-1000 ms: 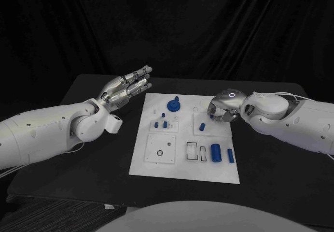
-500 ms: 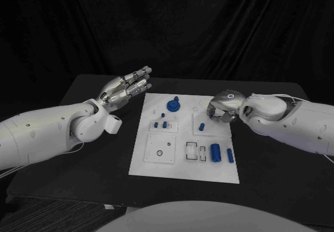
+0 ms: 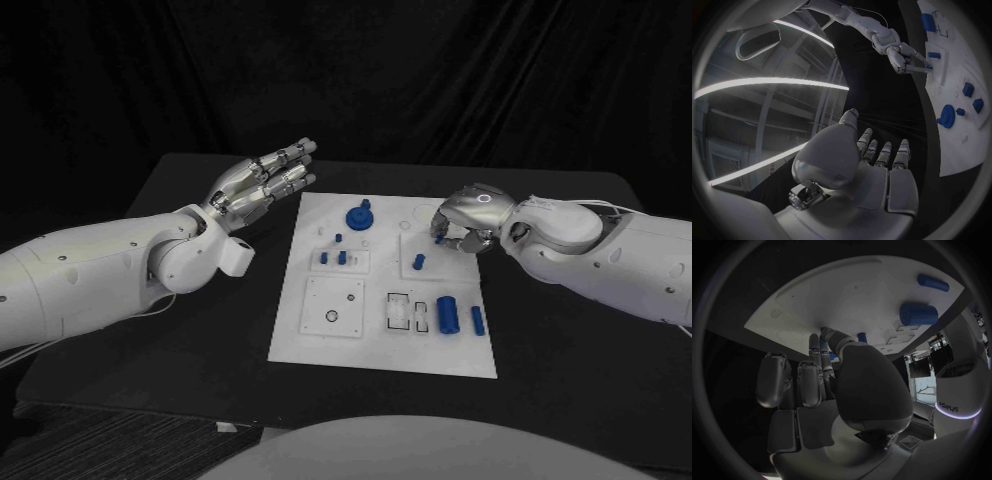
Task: Assemble the parts on the task board
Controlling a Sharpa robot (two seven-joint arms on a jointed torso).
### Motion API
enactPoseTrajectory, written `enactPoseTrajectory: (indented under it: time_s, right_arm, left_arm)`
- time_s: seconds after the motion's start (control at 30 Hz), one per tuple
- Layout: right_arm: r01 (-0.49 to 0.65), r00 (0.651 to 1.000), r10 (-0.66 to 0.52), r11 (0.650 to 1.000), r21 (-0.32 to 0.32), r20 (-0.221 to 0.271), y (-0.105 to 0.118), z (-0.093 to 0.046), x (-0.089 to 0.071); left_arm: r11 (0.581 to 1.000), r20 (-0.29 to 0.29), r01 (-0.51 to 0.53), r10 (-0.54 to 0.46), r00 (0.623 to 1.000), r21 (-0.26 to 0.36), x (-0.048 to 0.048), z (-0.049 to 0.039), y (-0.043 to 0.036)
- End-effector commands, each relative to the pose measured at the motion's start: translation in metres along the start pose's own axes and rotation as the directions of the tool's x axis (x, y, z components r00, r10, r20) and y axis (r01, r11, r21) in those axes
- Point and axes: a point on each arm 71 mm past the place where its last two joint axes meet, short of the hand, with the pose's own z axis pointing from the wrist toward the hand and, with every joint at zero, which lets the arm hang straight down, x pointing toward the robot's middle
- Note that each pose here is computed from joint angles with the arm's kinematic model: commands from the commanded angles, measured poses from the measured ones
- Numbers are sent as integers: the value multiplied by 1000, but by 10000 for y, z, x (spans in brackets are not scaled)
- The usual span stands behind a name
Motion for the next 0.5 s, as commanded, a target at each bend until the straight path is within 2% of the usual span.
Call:
enactPoseTrajectory:
  time_s: [0.03, 0.5]
  right_arm:
    - [10, 998, -10, 1000, 1, 63, 11, -11, -54]
    - [11, 995, -12, 1000, 17, 94, 6, -44, -156]
  left_arm:
    - [999, -5, 14, -14, 1000, 42, 8, 1, -16]
    - [1000, 0, 19, -19, 1000, 17, -4, -35, 46]
